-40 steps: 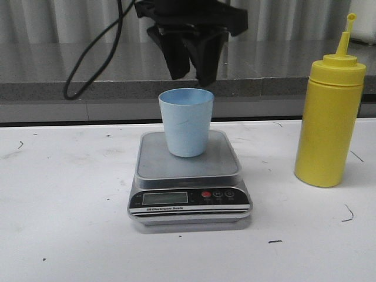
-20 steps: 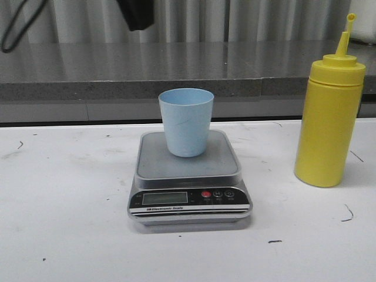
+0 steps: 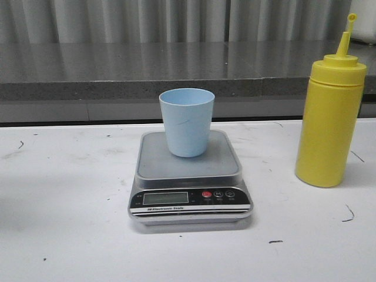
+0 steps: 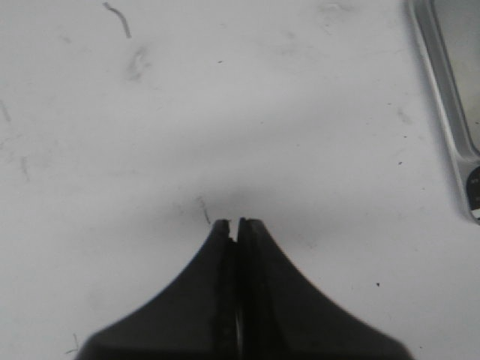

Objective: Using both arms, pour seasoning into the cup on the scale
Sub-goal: 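Raise the left gripper up and away from the cup, then move the right gripper toward the yellow squeeze bottle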

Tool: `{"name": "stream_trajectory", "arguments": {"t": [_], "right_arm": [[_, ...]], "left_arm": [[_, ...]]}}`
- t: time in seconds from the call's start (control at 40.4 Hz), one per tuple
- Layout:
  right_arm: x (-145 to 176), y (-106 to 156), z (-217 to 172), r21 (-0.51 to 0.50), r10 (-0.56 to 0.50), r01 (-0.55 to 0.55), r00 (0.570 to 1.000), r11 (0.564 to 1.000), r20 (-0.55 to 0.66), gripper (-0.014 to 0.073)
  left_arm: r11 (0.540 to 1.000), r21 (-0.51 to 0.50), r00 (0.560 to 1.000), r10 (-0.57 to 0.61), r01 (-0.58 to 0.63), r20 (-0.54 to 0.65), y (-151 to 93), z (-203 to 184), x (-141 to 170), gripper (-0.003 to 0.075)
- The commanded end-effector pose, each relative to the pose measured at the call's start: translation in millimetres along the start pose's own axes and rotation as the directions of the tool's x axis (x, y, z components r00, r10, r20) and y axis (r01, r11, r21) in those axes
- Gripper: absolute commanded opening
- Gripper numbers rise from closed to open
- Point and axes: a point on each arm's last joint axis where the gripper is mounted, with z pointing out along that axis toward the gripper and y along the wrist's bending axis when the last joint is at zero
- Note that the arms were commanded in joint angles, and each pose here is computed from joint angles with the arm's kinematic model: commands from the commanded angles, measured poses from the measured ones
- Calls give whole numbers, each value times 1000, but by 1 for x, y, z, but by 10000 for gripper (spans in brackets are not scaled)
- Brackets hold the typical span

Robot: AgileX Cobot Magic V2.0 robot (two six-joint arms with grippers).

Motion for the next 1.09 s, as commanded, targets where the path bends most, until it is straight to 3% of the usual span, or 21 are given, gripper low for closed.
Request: {"name": "stream_trajectory", "arguments": {"t": [0.0,0.198,0.322,0.644,0.891,1.065], "right_arm": [[-17,0,-1,7,-6,6,995,1000,95,643],[-17,0,-1,7,-6,6,995,1000,95,643],[-17,0,-1,7,-6,6,995,1000,95,643],[-17,0,-1,7,-6,6,995,1000,95,643],[-17,0,-1,7,-6,6,995,1000,97,643],[-18,0,-1,8,-6,6,995,1000,104,643]], "left_arm": [[997,-1,984,-70,71,165,9,-26,15,-20],[993,14,927,-111,114,357,8,-38,54,-20],[993,16,857,-107,114,503,4,-46,84,-20],[993,2,610,-72,115,789,-6,-62,171,-20],[994,-4,376,-37,107,926,-13,-74,225,-20],[995,-6,305,-26,102,952,-15,-77,241,-20]]}}
